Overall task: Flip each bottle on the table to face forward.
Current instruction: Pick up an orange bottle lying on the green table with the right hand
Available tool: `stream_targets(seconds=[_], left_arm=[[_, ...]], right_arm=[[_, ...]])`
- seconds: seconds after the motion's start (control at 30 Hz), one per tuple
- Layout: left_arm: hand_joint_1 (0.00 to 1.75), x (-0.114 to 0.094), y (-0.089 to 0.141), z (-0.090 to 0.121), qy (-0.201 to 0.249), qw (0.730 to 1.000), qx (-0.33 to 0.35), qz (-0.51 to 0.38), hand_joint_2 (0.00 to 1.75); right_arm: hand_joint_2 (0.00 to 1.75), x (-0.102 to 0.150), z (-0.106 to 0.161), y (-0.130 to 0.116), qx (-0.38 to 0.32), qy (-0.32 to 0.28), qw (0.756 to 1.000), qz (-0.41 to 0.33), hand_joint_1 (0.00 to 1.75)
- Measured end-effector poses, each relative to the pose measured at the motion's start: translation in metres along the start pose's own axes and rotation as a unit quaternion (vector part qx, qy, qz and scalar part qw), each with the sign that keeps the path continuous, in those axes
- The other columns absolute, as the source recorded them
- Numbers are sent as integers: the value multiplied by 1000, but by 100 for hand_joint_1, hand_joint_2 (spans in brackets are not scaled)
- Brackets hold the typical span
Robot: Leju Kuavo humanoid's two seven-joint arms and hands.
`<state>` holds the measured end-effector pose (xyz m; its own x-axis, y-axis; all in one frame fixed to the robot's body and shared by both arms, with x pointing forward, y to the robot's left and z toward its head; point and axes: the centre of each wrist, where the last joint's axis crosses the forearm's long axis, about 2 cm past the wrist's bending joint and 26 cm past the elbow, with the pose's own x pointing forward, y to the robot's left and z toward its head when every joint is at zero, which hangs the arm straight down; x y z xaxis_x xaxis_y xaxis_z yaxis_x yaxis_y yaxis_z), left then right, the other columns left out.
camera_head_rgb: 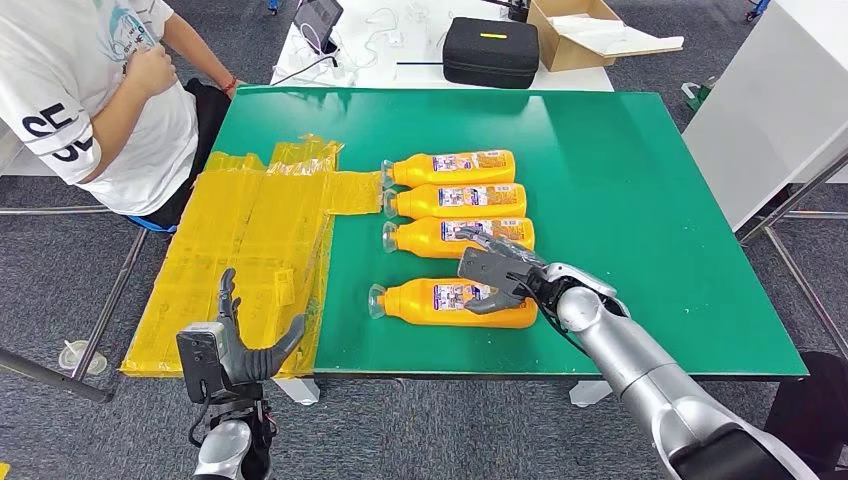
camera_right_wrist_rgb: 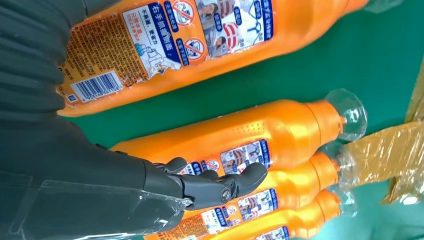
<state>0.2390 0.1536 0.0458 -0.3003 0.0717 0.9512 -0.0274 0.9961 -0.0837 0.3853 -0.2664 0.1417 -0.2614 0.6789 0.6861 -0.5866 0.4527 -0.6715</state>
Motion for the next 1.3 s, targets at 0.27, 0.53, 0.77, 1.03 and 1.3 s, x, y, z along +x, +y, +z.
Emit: stream_targets(seconds=[0.27, 0.53, 0.77, 1.03, 1.3], left_arm=[[0, -2, -1, 0, 7, 1000, 0, 7, 175], [0, -4, -2, 0, 14, 1000, -2, 11, 175], [0, -4, -5, -3, 18, 1000, -1, 16, 175], [0, -4, -8, -3, 26, 999, -3, 19, 175], [0, -4, -8, -2, 33, 999, -3, 19, 175]], right_arm=[[175, -12, 10, 4, 32, 26, 999, 33, 0], [175, -19, 17, 14, 63, 42, 996, 52, 0], [175, -19, 14, 26, 76, 50, 993, 75, 0], [175, -21, 7, 33, 77, 82, 986, 120, 15], [175, -21, -1, 42, 66, 105, 978, 169, 175]])
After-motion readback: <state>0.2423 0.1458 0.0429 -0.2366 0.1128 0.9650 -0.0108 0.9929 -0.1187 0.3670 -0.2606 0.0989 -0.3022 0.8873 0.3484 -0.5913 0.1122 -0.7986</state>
